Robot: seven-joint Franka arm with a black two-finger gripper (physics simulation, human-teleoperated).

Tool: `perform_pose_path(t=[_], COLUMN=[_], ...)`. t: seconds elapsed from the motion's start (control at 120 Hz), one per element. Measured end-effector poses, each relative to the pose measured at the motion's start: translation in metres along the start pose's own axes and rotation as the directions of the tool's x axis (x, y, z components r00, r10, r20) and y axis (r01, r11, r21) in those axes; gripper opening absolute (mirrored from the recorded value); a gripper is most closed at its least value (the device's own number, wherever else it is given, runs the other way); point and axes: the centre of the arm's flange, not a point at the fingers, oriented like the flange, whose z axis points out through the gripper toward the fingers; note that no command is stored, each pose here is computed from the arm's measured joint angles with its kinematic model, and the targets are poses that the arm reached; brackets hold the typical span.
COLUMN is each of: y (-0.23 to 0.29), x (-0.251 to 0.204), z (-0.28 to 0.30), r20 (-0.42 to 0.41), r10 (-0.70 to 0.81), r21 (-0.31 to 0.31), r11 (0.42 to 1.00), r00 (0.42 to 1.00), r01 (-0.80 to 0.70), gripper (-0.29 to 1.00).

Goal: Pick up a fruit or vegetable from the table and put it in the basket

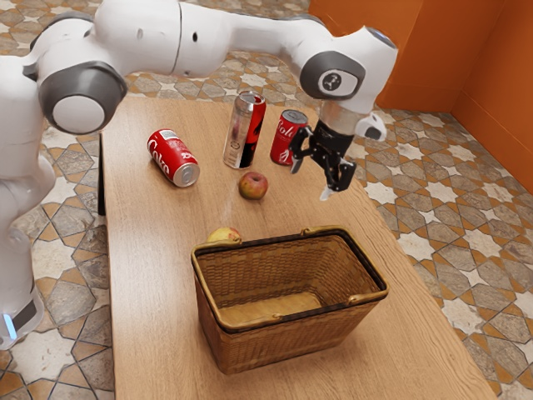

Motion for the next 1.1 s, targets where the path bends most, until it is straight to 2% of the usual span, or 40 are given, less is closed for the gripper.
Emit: perform_pose_path(t=[0.067, 0.133, 0.2, 0.317, 0.442, 0.533, 0.65, 0.708, 0.883, 1.1], y=[-0.021, -0.053, -0.073, -0.076, -0.078, -0.077, -0.087, -0.079, -0.054, -0.049], x=[-0.029, -0.052, -0.051, -0.053, -0.052, -0.056, -0.07, -0.085, -0.13, -0.139], z=[-0.002, -0.017, -0.004, 0.064, 0.098, 0.108, 0.097, 0.09, 0.118, 0.127], r20=[0.011, -0.026, -0.035, 0.007, 0.001, -0.013, -0.039, -0.055, -0.055, -0.075], r10=[0.023, 0.057, 0.053, 0.066, 0.071, 0.085, 0.108, 0.143, 0.23, 0.218], r21=[-0.056, -0.092, -0.076, -0.017, -0.012, -0.028, -0.102, -0.115, -0.065, -0.038], r11=[0.998, 0.994, 0.996, 0.998, 0.997, 0.996, 0.989, 0.982, 0.97, 0.974], r00=[1.0, 0.998, 0.998, 0.998, 0.998, 0.996, 0.993, 0.988, 0.972, 0.973], r01=[-0.022, -0.059, -0.055, -0.066, -0.07, -0.085, -0.112, -0.148, -0.233, -0.222], gripper=[0.7, 0.7, 0.7, 0.7, 0.7, 0.7, 0.7, 0.7, 0.7, 0.7])
